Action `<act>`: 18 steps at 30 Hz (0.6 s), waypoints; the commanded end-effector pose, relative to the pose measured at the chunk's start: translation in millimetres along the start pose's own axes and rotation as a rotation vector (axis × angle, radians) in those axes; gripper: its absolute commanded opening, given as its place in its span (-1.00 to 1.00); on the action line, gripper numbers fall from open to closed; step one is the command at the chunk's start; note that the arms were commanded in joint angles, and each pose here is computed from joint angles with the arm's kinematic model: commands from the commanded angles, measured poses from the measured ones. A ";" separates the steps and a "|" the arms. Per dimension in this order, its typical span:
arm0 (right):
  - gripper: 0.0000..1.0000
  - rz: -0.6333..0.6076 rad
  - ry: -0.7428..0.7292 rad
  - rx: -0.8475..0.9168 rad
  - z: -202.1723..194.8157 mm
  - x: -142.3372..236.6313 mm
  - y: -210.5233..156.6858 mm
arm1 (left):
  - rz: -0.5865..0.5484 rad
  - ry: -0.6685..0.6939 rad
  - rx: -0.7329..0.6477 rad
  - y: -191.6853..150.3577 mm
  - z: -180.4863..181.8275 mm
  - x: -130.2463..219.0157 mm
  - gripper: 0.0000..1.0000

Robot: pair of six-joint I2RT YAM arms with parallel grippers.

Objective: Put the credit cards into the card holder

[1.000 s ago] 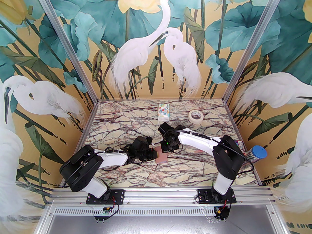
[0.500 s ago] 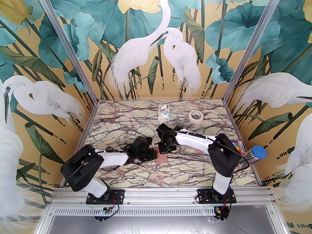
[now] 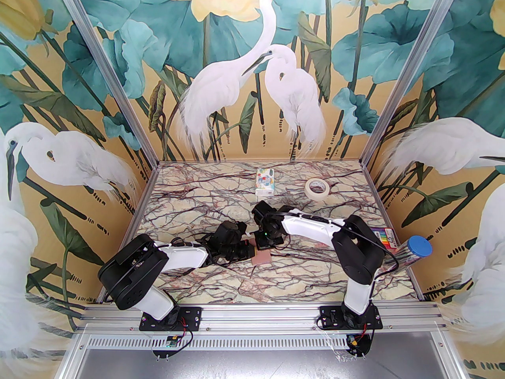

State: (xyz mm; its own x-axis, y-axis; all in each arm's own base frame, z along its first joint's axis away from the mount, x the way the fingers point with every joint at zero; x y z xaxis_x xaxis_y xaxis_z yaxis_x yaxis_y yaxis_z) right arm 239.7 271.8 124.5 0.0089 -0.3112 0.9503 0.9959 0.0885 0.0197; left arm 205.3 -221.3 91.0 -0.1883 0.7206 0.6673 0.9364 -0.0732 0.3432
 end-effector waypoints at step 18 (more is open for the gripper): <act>-1.00 -0.078 -0.076 -0.027 -2.7 5.4 6.9 | 0.018 0.021 -0.005 -3.4 3.3 -2.8 -0.85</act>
State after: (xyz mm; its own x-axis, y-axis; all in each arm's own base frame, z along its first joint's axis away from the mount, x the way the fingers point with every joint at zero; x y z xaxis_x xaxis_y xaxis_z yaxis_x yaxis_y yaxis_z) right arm 241.5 270.0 122.5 -0.0140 -0.2678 0.9634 0.9967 0.0730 0.0348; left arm 205.3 -221.4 91.0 -0.1885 0.7207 0.6671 0.9363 -0.0731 0.3435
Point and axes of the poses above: each hand's point on the last joint's axis, 136 mm out from that joint toward the fingers, its own x axis back along the fingers, its own z axis along the line the jaws close on, y = z × x, the point moved 9 cm from there along x, back along the fingers, and after that the axes turned 13 degrees about -x, right-handed, at the moved point
